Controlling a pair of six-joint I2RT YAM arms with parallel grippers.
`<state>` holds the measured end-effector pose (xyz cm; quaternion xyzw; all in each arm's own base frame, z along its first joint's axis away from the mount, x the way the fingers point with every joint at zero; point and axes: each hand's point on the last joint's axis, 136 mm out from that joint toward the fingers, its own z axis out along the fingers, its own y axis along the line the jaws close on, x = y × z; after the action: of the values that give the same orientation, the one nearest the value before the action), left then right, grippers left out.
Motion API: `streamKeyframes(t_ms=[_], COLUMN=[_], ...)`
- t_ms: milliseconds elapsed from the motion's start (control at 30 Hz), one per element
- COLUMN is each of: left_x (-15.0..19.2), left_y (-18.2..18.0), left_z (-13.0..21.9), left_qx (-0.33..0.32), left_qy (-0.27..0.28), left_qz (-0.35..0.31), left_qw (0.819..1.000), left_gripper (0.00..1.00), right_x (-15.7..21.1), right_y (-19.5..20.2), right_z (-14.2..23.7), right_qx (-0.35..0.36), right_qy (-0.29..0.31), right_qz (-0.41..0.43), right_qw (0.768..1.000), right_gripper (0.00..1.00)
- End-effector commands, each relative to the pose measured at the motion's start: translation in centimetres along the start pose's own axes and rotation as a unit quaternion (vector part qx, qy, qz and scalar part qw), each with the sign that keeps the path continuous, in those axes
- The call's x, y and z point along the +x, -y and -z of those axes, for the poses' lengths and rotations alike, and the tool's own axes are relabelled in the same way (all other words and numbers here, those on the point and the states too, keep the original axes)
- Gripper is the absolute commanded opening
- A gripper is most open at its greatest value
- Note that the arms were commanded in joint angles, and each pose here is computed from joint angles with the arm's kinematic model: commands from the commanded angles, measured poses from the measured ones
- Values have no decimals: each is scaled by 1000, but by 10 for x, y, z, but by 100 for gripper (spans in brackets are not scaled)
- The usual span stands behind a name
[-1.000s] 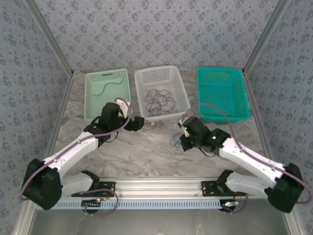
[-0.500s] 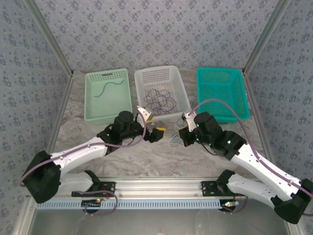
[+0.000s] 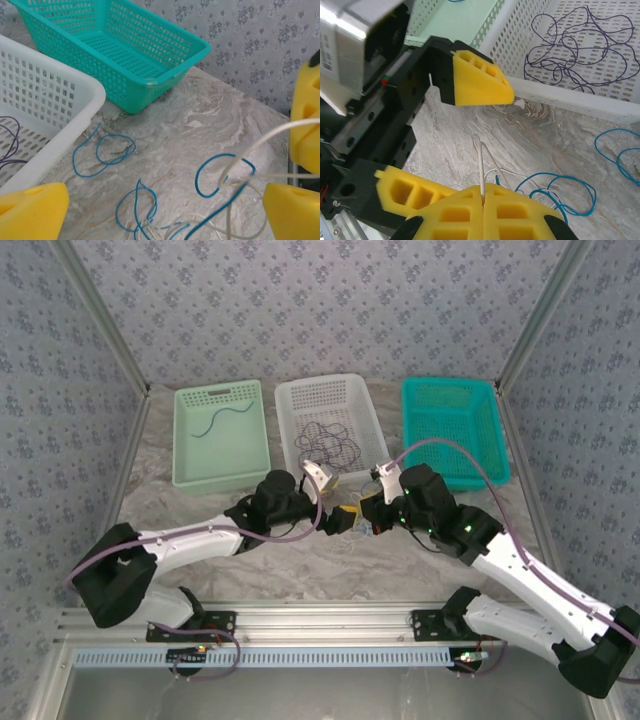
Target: Untangle the cables
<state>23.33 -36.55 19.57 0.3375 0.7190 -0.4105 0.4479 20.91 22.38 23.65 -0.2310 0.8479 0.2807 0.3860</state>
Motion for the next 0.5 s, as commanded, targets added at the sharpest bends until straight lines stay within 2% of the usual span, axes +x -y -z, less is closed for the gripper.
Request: streamKeyframes(t_ms=[0,267,367,467], left_x=[-34,-38,-40,-32], left_y=[8,2,3,-8], left_z=[-5,-20,-23,-29], left_qx=[5,1,4,-27], left_qy=[64,87,94,69], left_qz=[0,37,41,56], left_qw=[998,995,995,996], left_gripper=[99,99,99,98], right_x=[-18,-23,-22,-28], right_y=[-9,-18,-14,-16], right_z=[10,10,11,19], right_qx=[-21,-53,-43,-51], right_qy=[34,47,43,57], right_qz=[-14,-32,-33,-36], right_qw=[999,997,998,996], right_gripper=[0,0,0,0])
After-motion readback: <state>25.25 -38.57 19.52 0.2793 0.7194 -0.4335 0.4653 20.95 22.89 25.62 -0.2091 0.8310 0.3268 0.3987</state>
